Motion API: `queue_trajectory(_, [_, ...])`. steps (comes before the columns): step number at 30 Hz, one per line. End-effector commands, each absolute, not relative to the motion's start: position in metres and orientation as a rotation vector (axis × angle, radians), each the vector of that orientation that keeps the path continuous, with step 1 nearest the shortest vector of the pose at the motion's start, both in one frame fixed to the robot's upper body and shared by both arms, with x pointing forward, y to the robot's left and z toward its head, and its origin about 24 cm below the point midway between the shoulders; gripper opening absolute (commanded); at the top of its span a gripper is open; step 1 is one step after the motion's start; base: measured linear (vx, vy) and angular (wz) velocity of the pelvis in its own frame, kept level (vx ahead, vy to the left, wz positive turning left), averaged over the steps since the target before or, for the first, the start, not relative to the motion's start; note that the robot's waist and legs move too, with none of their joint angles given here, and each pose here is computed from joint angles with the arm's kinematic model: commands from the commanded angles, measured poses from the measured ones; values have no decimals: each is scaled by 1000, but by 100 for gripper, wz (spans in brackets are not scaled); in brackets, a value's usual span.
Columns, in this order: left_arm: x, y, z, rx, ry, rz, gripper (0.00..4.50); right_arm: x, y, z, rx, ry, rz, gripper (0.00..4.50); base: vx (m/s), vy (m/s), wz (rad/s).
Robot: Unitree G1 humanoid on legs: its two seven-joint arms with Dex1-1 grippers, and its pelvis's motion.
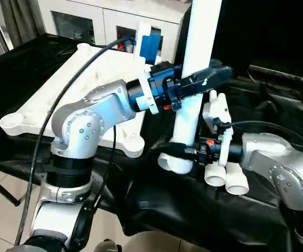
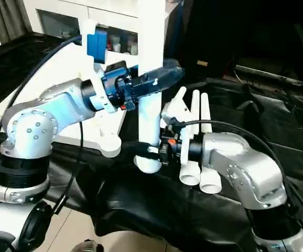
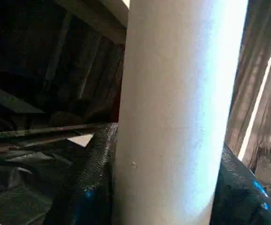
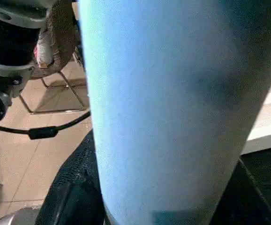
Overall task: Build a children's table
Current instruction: Insert table leg to table base
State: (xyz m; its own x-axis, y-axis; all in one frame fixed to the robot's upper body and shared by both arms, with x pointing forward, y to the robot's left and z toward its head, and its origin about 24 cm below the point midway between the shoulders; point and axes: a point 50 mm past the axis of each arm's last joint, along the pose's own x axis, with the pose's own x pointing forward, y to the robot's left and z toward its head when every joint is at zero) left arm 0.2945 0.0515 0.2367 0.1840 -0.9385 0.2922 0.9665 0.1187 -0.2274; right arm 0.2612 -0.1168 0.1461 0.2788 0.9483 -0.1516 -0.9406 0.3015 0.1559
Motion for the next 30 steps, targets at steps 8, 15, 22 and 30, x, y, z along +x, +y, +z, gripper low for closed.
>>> queue_trajectory(8, [303, 56, 242, -461, -73, -1324, 184, 253, -114, 153, 10, 210, 1310, 249, 0, 0, 0])
queue_trajectory(15, [310, 59, 236, -480, -23, -1221, 180, 256, -112, 156, 82, 200, 1268, 308, 0, 0, 0])
queue_trajectory(22, [328, 69, 226, -372, 134, -940, 180, 275, -115, 159, 147, 206, 1101, 325, 0, 0, 0])
queue_trajectory(30, [337, 78, 218, -436, 214, -830, 180, 283, -110, 163, 301, 240, 995, 325, 0, 0, 0])
